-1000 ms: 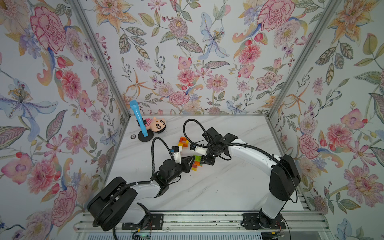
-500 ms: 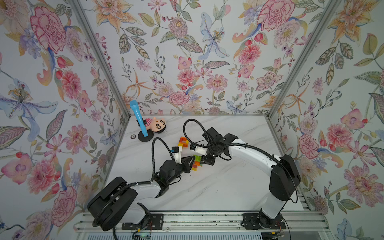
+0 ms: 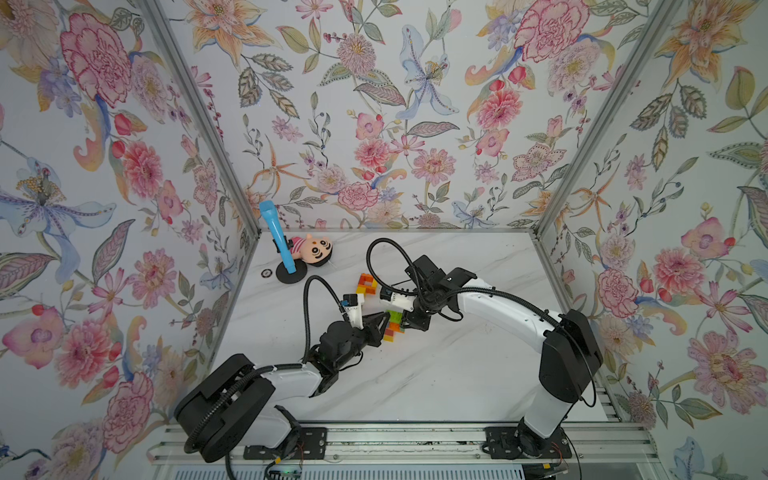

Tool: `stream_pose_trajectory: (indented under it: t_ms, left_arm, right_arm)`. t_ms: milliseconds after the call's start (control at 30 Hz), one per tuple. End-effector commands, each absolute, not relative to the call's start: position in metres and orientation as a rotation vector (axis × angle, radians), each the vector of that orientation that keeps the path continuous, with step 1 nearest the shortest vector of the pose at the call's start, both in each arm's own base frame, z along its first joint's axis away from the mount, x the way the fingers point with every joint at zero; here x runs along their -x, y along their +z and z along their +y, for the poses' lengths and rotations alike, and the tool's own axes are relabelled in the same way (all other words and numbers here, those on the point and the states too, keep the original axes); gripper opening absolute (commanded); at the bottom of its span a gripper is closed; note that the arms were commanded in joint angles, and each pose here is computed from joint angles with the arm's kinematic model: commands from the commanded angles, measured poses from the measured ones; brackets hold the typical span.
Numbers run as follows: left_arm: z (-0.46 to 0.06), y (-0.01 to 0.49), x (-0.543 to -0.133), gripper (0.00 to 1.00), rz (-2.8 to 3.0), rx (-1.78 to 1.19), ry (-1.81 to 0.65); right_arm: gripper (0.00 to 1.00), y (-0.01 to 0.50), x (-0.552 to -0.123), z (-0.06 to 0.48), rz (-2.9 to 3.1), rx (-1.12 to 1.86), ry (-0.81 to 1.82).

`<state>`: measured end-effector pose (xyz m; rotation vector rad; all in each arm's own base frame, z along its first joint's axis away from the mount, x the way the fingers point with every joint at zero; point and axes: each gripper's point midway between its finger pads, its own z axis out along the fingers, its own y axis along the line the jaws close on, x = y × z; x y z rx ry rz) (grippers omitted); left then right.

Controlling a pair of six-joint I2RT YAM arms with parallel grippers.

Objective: Assemble the letter p with lego
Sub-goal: Assemble the lego brick with the lego brick, then pick up the lego brick from the center of the board.

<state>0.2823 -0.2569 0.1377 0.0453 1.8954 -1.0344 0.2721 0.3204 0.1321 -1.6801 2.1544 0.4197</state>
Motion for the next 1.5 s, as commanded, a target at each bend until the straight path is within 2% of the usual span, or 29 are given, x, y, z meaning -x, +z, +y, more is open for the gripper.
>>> stream_pose_trajectory:
  t_ms: [0, 467, 567, 700, 800, 1033, 1300, 1467]
  left_arm:
    - [-0.245, 0.028, -0.222, 0.25, 2.347, -0.16, -0.918]
    - [-0.25, 0.045, -0.229, 0.26, 2.296, -0.171, -0.918]
    - [-0.255, 0.064, -0.239, 0.31, 2.243, -0.181, -0.919]
    - [-0.263, 0.097, -0.253, 0.45, 2.157, -0.213, -0.905]
    - [-0.263, 0.117, -0.26, 0.51, 2.095, -0.228, -0.885]
    - [-0.239, 0.104, -0.257, 0.65, 2.053, -0.259, -0.753]
    - [-0.231, 0.09, -0.271, 0.7, 1.992, -0.406, -0.523]
    - [-0.24, 0.092, -0.276, 0.74, 1.928, -0.516, -0.475]
  right_arm:
    - [0.31, 0.127, -0.287, 0.321, 2.159, 1.613, 0.372]
    - [0.3, 0.133, -0.285, 0.323, 2.137, 1.617, 0.389]
    - [0.3, 0.138, -0.285, 0.325, 2.125, 1.615, 0.407]
    - [0.3, 0.138, -0.285, 0.325, 2.127, 1.612, 0.405]
    - [0.3, 0.138, -0.286, 0.325, 2.128, 1.608, 0.407]
    - [0.3, 0.142, -0.287, 0.327, 2.124, 1.597, 0.43]
    - [0.31, 0.151, -0.287, 0.326, 2.174, 1.531, 0.515]
    - [0.31, 0.153, -0.287, 0.322, 2.197, 1.501, 0.557]
